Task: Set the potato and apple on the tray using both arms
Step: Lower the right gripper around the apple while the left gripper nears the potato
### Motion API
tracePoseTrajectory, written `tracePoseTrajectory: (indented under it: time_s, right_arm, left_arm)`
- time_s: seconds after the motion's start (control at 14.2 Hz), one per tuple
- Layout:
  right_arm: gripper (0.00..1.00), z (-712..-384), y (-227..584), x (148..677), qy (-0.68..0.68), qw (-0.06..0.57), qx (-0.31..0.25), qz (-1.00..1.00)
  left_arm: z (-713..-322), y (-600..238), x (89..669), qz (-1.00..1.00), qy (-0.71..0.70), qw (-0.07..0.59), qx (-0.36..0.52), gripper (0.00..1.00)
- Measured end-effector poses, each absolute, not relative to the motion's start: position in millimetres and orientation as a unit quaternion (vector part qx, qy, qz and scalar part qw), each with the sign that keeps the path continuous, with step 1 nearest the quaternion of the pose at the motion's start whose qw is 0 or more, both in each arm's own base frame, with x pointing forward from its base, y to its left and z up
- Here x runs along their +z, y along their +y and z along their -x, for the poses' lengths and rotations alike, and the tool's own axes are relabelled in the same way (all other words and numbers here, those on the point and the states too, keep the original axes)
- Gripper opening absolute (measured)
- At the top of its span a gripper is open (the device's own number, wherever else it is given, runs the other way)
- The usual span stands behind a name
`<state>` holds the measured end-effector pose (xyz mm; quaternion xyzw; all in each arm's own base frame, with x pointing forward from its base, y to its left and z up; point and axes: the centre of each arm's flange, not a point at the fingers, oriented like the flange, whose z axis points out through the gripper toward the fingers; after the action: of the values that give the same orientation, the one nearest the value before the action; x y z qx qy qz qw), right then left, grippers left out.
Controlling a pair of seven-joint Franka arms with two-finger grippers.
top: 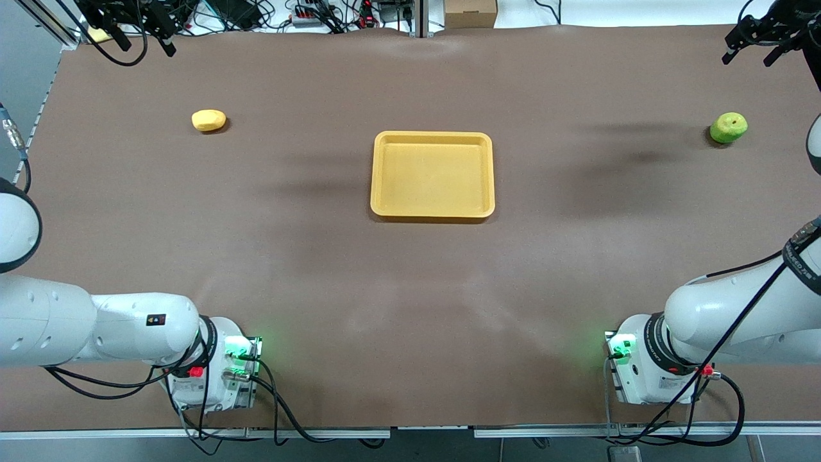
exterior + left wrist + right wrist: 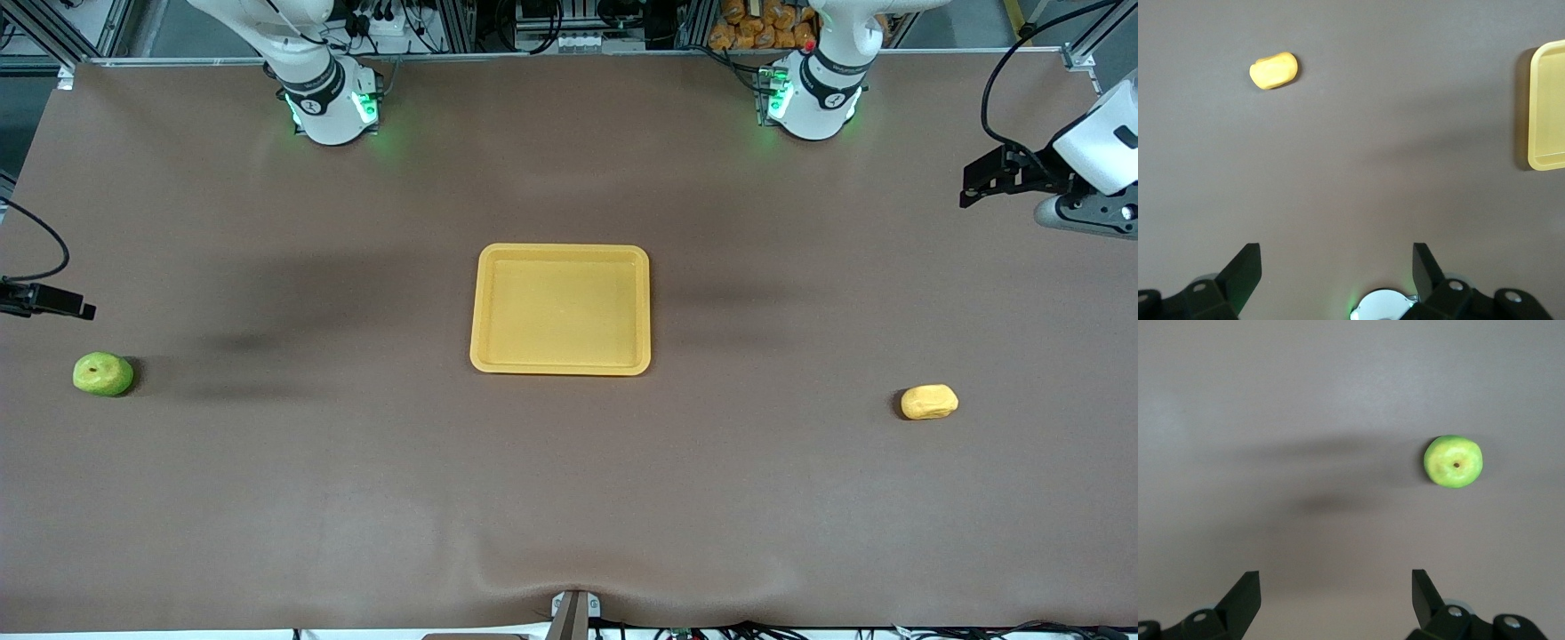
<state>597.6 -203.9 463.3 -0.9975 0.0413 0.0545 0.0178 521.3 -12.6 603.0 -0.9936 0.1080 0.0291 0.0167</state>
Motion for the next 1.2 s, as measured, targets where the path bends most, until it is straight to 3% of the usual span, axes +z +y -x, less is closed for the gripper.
tracePoseTrajectory:
  time_s: [0.7, 1.2]
  right_arm:
    - [1.00, -619.5, -293.0, 376.6, 0.028, -0.013, 0.010, 0.999]
    - [1.00, -621.2, -306.5, 280.0, -0.034, -0.002, 0.057, 0.998]
  left_arm:
    - [-534.5, 24.3, 547.5, 0.988, 0.148, 0.013, 0.026, 1.00]
    - [-542.3, 56.2, 504.1, 0.982, 0.186, 0.010, 0.024, 1.00]
